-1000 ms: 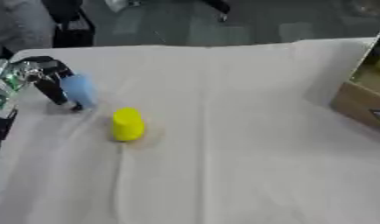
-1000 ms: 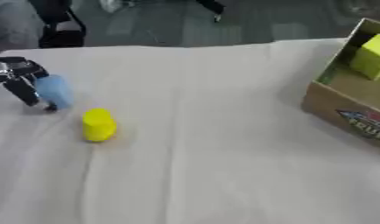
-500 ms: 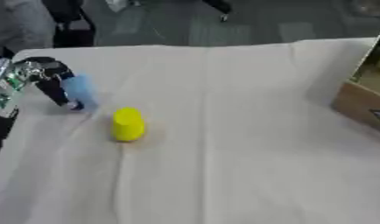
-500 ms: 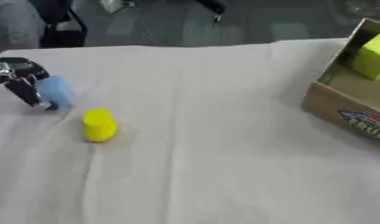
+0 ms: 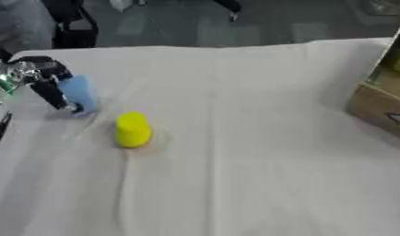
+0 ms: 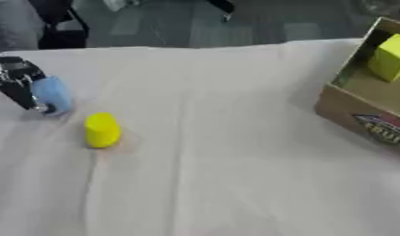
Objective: Pick up the objects with one hand, pass them to the other hand, and then place them into the box on the other side of the table.
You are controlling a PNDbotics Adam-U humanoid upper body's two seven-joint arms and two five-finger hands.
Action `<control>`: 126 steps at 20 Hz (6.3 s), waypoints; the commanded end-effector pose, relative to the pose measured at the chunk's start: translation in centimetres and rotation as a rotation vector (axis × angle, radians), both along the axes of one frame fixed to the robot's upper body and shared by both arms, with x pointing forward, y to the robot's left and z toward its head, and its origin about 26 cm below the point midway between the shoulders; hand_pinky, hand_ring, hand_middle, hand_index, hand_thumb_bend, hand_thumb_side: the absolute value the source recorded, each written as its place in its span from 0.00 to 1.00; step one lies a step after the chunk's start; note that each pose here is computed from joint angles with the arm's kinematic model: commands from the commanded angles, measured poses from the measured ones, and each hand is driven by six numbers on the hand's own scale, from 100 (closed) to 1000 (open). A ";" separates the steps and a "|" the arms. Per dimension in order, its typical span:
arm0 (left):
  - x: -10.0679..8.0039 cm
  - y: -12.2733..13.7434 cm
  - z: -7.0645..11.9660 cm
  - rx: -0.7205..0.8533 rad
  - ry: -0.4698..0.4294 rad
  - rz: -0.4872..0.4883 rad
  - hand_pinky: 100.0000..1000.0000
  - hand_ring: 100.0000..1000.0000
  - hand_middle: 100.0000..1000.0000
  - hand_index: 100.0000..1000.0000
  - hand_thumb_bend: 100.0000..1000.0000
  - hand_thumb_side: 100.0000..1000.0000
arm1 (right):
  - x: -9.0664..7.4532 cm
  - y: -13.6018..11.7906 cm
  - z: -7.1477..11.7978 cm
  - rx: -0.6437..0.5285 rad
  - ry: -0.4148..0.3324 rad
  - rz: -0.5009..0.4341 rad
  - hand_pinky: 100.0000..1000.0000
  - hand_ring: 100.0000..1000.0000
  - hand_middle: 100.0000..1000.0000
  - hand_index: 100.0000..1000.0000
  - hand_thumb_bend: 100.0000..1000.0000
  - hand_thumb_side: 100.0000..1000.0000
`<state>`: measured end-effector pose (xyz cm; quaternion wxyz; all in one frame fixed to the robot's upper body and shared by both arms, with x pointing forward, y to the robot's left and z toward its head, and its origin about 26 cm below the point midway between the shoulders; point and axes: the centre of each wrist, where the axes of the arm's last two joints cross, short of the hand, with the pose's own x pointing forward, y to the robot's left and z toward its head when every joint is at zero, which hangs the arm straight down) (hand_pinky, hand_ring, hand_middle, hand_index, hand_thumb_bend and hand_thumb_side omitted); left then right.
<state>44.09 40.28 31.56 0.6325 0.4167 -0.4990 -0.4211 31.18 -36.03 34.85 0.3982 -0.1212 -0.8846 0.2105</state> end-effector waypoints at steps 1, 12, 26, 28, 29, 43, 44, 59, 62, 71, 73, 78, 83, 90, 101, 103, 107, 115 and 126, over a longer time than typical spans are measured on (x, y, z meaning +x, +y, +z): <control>-2.0 0.7 3.0 0.020 -0.122 -0.023 0.62 0.52 0.40 0.55 0.14 0.00 | -0.5 -0.2 0.8 -0.016 -0.010 0.000 1.00 0.88 0.84 0.76 0.00 0.35; -6.6 -1.5 2.5 -0.085 -0.297 -0.245 0.59 0.50 0.39 0.55 0.07 0.00 | -1.4 1.5 -0.1 -0.078 0.016 0.121 1.00 0.89 0.85 0.78 0.00 0.37; -10.0 -7.3 -0.8 -0.290 -0.507 -0.420 0.57 0.47 0.36 0.54 0.00 0.00 | -2.4 6.0 -0.4 -0.234 -0.002 0.400 1.00 0.92 0.88 0.81 0.00 0.37; -10.3 -8.2 -1.0 -0.301 -0.522 -0.437 0.56 0.47 0.36 0.54 0.00 0.00 | -2.3 6.6 -0.2 -0.251 -0.012 0.443 1.00 0.92 0.88 0.81 0.00 0.36; -10.4 -8.5 -1.2 -0.308 -0.531 -0.443 0.56 0.47 0.36 0.54 0.00 0.00 | -2.2 7.0 0.0 -0.260 -0.017 0.463 1.00 0.92 0.88 0.81 0.00 0.35; -10.0 -13.0 -5.5 -0.382 -0.649 -0.467 0.56 0.47 0.35 0.54 0.00 0.00 | -2.4 12.4 2.9 -0.472 -0.160 0.689 1.00 0.92 0.88 0.82 0.00 0.28; -10.0 -13.2 -5.7 -0.377 -0.657 -0.469 0.56 0.47 0.35 0.54 0.00 0.00 | -2.5 12.8 3.2 -0.499 -0.177 0.695 1.00 0.92 0.88 0.82 0.00 0.27; -10.9 -15.7 -7.3 -0.427 -0.700 -0.547 0.55 0.46 0.35 0.54 0.00 0.00 | -2.6 16.9 3.2 -0.635 -0.190 0.845 1.00 0.92 0.89 0.83 0.00 0.34; -10.9 -16.0 -7.5 -0.432 -0.699 -0.553 0.55 0.46 0.35 0.54 0.00 0.00 | -2.8 17.7 3.4 -0.673 -0.194 0.881 1.00 0.91 0.88 0.83 0.00 0.35; -10.7 -17.1 -8.3 -0.431 -0.704 -0.557 0.54 0.46 0.35 0.54 0.00 0.00 | -3.4 19.4 4.1 -0.805 -0.255 0.886 0.98 0.90 0.87 0.84 0.00 0.32; -10.7 -17.5 -8.4 -0.429 -0.708 -0.564 0.54 0.46 0.35 0.54 0.00 0.00 | -3.5 19.7 4.2 -0.822 -0.272 0.880 0.98 0.90 0.87 0.84 0.00 0.29; -10.6 -18.3 -8.6 -0.428 -0.706 -0.576 0.54 0.46 0.35 0.54 0.00 0.00 | -3.7 20.8 4.3 -0.872 -0.324 0.869 0.97 0.90 0.87 0.84 0.06 0.23; -10.4 -18.9 -9.3 -0.441 -0.707 -0.561 0.54 0.46 0.35 0.53 0.00 0.00 | -4.0 21.9 4.3 -0.952 -0.406 0.823 0.95 0.89 0.86 0.85 0.13 0.16; -9.9 -19.6 -11.1 -0.474 -0.726 -0.514 0.53 0.45 0.34 0.53 0.00 0.00 | -4.2 23.0 4.0 -0.984 -0.466 0.743 0.93 0.88 0.86 0.85 0.18 0.10; -10.1 -20.3 -11.4 -0.391 -0.798 -0.518 0.52 0.46 0.35 0.53 0.00 0.00 | -1.4 24.3 2.5 -1.003 -0.492 0.626 0.88 0.79 0.81 0.85 0.33 0.14; -10.2 -20.3 -11.5 -0.375 -0.807 -0.515 0.52 0.46 0.35 0.53 0.00 0.00 | -1.1 24.5 2.3 -1.011 -0.501 0.616 0.87 0.77 0.80 0.85 0.34 0.16; -10.2 -20.3 -11.4 -0.353 -0.830 -0.516 0.52 0.46 0.35 0.53 0.00 0.00 | -0.3 24.7 1.9 -1.030 -0.495 0.606 0.86 0.77 0.80 0.85 0.34 0.18; -10.4 -20.8 -11.2 -0.367 -0.856 -0.548 0.52 0.46 0.35 0.53 0.00 0.00 | 1.1 25.5 1.0 -1.037 -0.468 0.587 0.85 0.75 0.79 0.84 0.33 0.19; -10.2 -21.8 -11.4 -0.410 -0.868 -0.542 0.49 0.44 0.34 0.52 0.00 0.00 | 1.7 26.6 0.4 -1.038 -0.541 0.498 0.80 0.70 0.71 0.82 0.38 0.15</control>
